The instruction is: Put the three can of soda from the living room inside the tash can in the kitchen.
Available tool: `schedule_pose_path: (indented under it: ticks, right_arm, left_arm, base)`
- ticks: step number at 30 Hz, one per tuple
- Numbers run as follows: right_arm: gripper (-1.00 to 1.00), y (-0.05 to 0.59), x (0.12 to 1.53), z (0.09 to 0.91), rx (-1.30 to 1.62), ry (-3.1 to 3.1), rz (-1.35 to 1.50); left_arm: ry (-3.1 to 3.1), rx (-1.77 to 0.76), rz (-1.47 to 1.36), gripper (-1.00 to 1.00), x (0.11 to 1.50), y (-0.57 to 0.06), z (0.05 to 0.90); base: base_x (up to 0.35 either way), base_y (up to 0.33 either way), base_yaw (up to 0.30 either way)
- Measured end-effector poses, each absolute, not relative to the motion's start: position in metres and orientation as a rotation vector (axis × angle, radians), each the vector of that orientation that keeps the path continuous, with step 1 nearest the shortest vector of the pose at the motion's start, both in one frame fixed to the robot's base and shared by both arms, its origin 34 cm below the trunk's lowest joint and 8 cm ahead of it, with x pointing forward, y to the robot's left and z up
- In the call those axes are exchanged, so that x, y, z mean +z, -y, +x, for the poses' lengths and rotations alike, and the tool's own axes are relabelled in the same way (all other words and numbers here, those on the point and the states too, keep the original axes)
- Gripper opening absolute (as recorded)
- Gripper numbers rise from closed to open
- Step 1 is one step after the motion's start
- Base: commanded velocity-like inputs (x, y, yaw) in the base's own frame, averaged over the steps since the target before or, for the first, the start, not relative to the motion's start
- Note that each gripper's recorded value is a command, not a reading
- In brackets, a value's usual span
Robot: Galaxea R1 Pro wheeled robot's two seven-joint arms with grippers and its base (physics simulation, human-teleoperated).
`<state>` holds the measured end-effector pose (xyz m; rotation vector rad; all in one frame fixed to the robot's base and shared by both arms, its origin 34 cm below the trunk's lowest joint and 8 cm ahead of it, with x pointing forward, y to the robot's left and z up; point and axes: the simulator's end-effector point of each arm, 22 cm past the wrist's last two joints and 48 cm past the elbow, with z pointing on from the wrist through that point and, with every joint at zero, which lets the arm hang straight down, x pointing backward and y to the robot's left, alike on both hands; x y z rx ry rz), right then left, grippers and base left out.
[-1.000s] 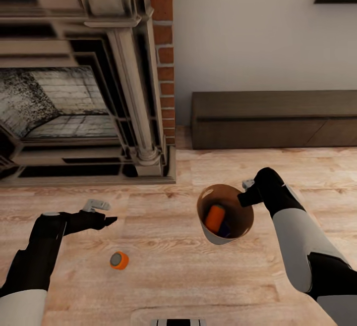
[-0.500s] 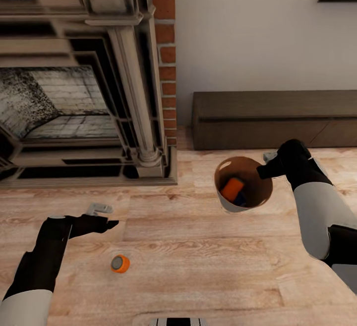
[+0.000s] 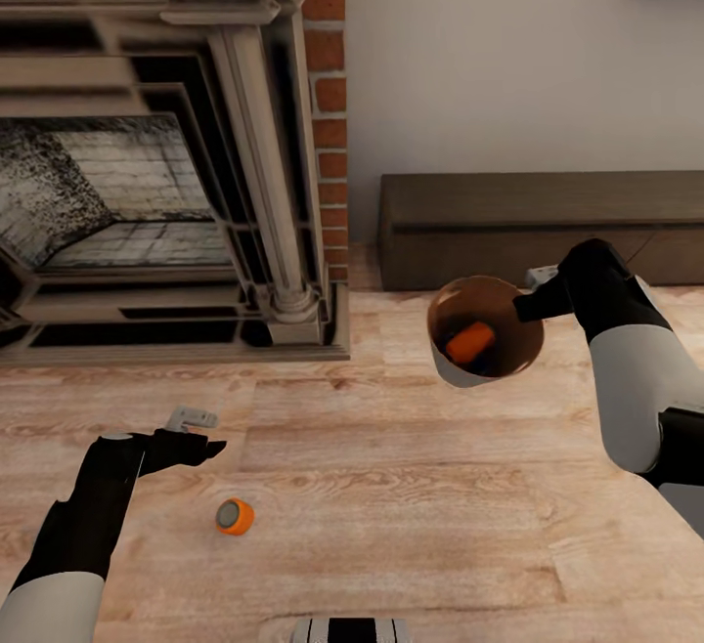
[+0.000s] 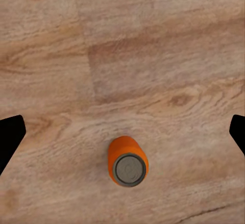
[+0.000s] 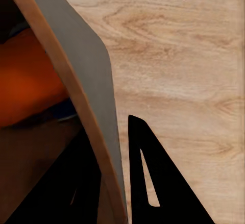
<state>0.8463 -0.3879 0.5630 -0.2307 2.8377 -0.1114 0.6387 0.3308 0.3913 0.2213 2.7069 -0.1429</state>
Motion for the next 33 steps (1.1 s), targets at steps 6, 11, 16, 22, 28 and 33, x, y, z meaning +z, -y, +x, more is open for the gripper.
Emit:
schedule_pose_path:
  ticks: [6, 11, 16, 22, 28, 33]
  right_arm:
    - [-1.00, 0.389, 0.573, 0.861, -0.113, -2.817, -0.225]
    - [-1.00, 0.401, 0.569, 0.861, -0.200, -2.820, -0.249]
    - [-1.00, 0.395, 0.557, 0.858, -0.162, -2.824, -0.237]
    - [-1.00, 0.396, 0.540, 0.852, -0.166, -2.839, -0.248]
    - [-1.00, 0.395, 0.525, 0.847, -0.171, -2.844, -0.255]
    - [-1.00, 0.401, 0.510, 0.841, -0.220, -2.862, -0.262]
  left_arm:
    - [-2.722, -0.158, 0.223, 1.00, 0.369, -0.326, 0.630]
    - [-2.744, -0.179, 0.232, 1.00, 0.346, -0.321, 0.619]
    - [-2.759, -0.169, 0.232, 1.00, 0.327, -0.323, 0.610]
    - [-2.763, -0.156, 0.228, 1.00, 0.312, -0.325, 0.606]
    - [-2.763, -0.156, 0.229, 1.00, 0.298, -0.324, 0.603]
    - [-2.766, -0.158, 0.233, 1.00, 0.285, -0.323, 0.599]
  base:
    - [0.000, 0.000, 0.000]
    - [0.000, 0.000, 0.000]
    - [0.000, 0.000, 0.000]
    - [0.000, 0.000, 0.000]
    - [0.000, 0.000, 0.000]
    - [0.000, 0.000, 0.000]
